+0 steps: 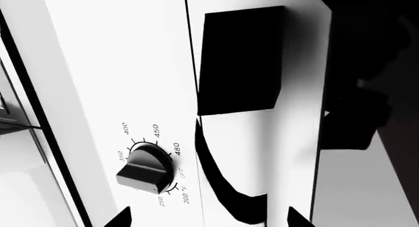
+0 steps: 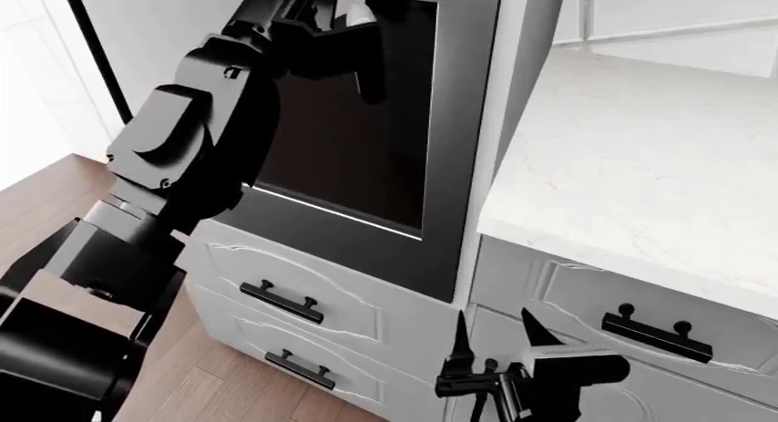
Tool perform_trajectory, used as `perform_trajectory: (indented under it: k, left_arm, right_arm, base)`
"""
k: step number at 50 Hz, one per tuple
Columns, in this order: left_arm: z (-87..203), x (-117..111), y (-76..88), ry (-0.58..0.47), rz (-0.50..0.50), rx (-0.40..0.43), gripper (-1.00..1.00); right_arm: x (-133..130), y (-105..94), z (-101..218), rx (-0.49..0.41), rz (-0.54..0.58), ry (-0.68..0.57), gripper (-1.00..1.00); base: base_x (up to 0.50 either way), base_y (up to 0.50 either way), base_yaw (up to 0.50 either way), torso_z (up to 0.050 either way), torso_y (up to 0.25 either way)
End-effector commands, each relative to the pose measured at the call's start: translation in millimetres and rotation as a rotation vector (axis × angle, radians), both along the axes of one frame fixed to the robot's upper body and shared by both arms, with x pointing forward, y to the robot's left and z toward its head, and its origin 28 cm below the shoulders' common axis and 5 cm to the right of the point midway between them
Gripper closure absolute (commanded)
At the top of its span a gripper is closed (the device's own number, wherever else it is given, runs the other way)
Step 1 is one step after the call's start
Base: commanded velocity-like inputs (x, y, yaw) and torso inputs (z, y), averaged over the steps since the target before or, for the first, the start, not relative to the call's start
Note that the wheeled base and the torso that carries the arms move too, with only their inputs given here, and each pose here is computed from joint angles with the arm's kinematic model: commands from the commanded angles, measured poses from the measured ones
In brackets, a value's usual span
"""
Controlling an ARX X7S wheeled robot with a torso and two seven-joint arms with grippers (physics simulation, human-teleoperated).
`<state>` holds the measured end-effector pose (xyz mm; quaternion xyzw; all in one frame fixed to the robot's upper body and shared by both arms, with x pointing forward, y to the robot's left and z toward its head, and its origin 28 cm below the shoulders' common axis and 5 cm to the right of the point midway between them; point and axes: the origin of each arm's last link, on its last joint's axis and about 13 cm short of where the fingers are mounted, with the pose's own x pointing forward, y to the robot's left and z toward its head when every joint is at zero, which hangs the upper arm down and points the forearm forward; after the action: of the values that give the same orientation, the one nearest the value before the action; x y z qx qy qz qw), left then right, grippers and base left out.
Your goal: Open the oven door
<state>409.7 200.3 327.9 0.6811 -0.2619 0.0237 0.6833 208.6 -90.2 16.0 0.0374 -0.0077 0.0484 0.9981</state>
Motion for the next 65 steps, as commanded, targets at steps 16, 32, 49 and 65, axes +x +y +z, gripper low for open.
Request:
perform_trajectory:
  k: [16, 32, 49, 65]
  left_arm:
    - [-2.0, 4.6, 10.2, 0.063, 0.084, -0.005, -1.00]
    - [11.3, 2.5, 13.6, 0.034, 0.140, -0.011, -1.00]
    - [10.9, 2.4, 12.7, 0.043, 0.123, -0.049, 1.00]
    - [13.6, -1.1, 13.8, 0.075, 0.116, -0.052, 1.00]
  right_arm:
    - [-0.8, 0.2, 0.1, 0.000, -0.001, 0.000, -1.00]
    - [-0.6, -0.3, -0.1, -0.001, -0.003, -0.001, -1.00]
    - [-0.1, -0.5, -0.6, -0.002, -0.004, 0.000, -1.00]
    - [-0.6, 0.2, -1.2, -0.006, -0.001, 0.000, -1.00]
  base:
    - [0.00, 0.00, 0.00, 0.000, 0.000]
    - [0.00, 0.00, 0.00, 0.000, 0.000]
    - [0.00, 0.00, 0.00, 0.000, 0.000]
    - [0.00, 0.00, 0.00, 0.000, 0.001]
